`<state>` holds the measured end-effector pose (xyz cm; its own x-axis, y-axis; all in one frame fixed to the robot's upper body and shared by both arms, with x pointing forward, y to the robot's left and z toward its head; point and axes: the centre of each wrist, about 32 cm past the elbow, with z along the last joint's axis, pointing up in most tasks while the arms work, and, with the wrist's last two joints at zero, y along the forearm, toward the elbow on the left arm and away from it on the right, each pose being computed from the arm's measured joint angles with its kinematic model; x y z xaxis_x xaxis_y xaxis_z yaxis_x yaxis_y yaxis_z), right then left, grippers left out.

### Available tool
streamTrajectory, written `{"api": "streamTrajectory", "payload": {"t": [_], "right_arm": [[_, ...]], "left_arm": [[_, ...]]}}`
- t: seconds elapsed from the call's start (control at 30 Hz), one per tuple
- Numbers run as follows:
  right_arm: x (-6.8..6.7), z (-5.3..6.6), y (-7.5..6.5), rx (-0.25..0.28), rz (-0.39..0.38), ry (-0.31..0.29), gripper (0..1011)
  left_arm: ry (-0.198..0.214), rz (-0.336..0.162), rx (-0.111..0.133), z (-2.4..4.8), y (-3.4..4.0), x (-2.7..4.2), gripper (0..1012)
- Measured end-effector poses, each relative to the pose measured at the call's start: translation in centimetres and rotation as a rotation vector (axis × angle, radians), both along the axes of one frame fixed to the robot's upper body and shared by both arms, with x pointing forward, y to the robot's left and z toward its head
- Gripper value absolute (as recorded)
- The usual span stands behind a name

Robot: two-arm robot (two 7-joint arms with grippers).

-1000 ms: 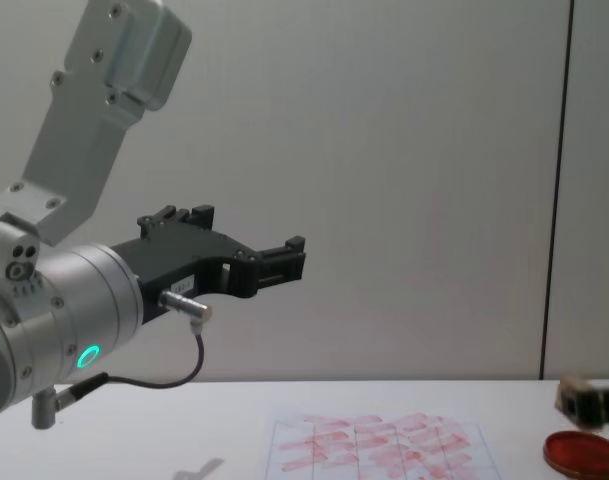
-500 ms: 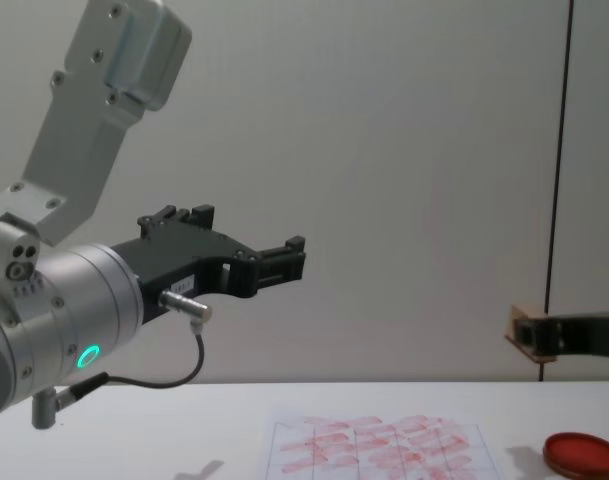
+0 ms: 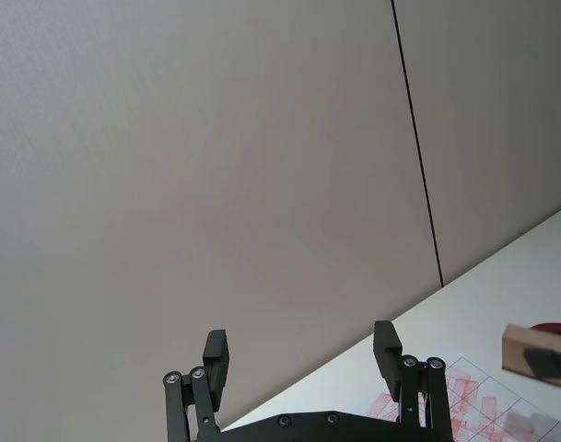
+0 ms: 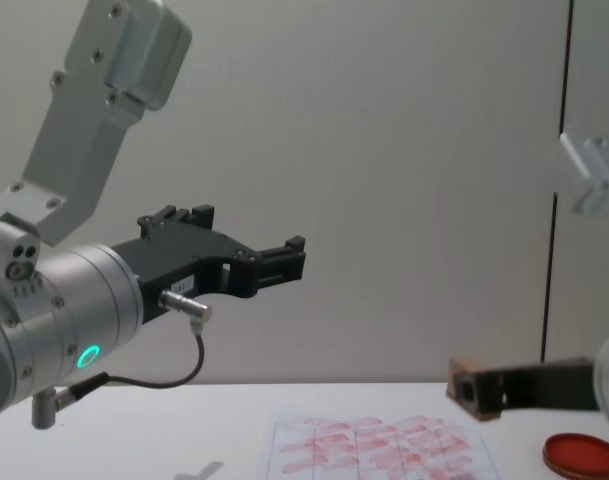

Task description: Use the one hand to pick up the stamp and affix it onto the A4 paper.

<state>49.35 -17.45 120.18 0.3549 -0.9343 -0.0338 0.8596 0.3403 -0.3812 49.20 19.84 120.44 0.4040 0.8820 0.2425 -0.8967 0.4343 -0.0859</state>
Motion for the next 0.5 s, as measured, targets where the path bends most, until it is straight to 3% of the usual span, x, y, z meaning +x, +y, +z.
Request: {"api": "streamTrajectory", "payload": {"t": [0.5], "right_arm": [[-1.1,-1.5,1.8,-0.037,0.087,0.086,220]], "left_arm": [[0.0,0.0,0.0,0.0,0.0,0.0,1001]]}}
